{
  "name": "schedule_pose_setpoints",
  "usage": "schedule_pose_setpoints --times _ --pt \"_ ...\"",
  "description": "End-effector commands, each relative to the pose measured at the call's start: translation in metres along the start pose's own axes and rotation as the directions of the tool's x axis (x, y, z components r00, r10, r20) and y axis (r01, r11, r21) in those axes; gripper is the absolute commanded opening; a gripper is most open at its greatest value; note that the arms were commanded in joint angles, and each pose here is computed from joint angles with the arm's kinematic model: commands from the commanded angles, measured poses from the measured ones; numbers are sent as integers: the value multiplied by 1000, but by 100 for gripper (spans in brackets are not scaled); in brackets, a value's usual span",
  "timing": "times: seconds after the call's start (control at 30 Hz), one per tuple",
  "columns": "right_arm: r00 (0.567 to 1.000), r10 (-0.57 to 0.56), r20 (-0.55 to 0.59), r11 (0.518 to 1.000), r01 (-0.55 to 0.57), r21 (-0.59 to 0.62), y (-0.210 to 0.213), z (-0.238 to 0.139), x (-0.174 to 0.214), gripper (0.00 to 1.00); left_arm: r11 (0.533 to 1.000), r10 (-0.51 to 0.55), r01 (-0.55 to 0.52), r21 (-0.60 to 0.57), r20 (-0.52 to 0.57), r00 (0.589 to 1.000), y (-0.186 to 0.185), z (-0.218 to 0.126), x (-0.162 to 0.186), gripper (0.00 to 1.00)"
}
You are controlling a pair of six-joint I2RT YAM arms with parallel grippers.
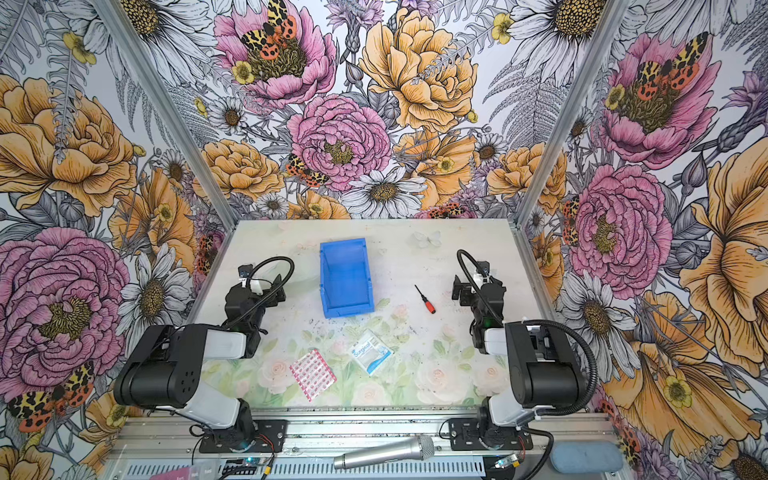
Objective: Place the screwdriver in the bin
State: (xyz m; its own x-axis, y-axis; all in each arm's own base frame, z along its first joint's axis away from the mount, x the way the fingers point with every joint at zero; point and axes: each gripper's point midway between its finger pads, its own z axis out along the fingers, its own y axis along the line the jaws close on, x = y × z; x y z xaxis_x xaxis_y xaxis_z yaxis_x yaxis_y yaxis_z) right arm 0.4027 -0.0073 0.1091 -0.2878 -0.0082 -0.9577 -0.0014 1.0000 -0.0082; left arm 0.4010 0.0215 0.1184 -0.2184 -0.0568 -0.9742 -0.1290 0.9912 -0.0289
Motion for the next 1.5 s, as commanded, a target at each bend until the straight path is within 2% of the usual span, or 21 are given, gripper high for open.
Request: schedule_pose_setpoints --times 0.0,1.33,1.47 --pt "1000 -4 11 1000 4 1 -1 0 -2 99 1000 4 -4 17 33 999 -4 2 -11 99" --pt "1000 8 11 1000 -8 -11 -3 0 -5 99 1000 -20 20 14 39 999 1 0 -16 99" --pt "999 19 -31 998 -17 54 -11 -1 -15 99 999 -40 40 -9 43 998 9 -10 -28 99"
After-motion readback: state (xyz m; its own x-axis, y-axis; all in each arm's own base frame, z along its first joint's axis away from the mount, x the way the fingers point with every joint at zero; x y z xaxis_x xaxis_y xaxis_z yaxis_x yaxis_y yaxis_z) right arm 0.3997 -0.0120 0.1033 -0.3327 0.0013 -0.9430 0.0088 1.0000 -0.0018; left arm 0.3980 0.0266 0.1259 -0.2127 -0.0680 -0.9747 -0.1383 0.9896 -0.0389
